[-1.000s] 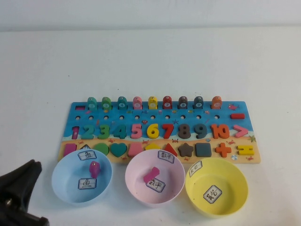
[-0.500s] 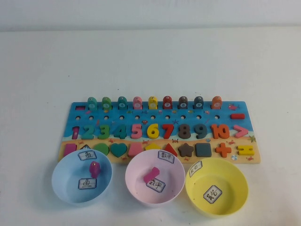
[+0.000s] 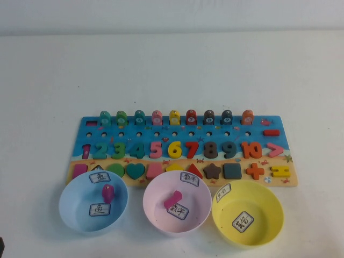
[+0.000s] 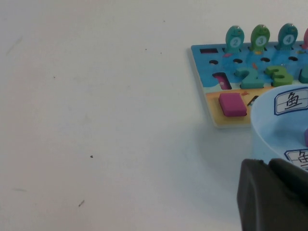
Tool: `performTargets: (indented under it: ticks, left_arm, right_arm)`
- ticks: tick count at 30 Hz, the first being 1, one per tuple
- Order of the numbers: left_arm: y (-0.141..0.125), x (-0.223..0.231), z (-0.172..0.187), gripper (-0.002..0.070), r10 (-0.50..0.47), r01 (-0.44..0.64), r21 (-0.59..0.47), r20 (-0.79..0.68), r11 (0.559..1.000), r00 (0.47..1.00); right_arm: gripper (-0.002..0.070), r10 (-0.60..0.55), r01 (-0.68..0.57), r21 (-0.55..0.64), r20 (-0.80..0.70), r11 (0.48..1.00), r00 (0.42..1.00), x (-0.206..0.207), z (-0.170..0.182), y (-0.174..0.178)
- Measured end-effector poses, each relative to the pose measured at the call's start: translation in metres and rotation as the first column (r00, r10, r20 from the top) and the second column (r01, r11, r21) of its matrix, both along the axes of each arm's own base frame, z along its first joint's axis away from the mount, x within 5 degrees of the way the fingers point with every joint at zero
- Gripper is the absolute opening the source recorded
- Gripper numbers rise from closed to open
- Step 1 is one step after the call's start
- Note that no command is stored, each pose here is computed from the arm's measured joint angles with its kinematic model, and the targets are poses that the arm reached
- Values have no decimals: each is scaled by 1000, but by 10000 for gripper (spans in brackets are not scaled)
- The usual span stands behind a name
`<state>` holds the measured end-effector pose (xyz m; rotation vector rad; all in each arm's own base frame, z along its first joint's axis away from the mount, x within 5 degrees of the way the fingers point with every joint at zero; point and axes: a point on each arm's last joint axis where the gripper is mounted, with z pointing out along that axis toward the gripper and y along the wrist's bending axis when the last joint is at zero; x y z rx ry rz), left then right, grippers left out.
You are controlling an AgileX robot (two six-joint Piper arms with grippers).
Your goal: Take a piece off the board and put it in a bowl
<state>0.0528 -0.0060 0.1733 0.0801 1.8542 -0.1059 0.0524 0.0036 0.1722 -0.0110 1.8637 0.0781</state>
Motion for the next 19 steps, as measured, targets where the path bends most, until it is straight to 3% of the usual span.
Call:
performTargets:
  ticks: [19]
  left_arm:
    - [0, 0, -1, -3, 0, 0, -3, -11, 1000, 1000]
  right_arm:
    - [-17, 0, 0, 0, 0, 1000, 1000, 0, 0, 0]
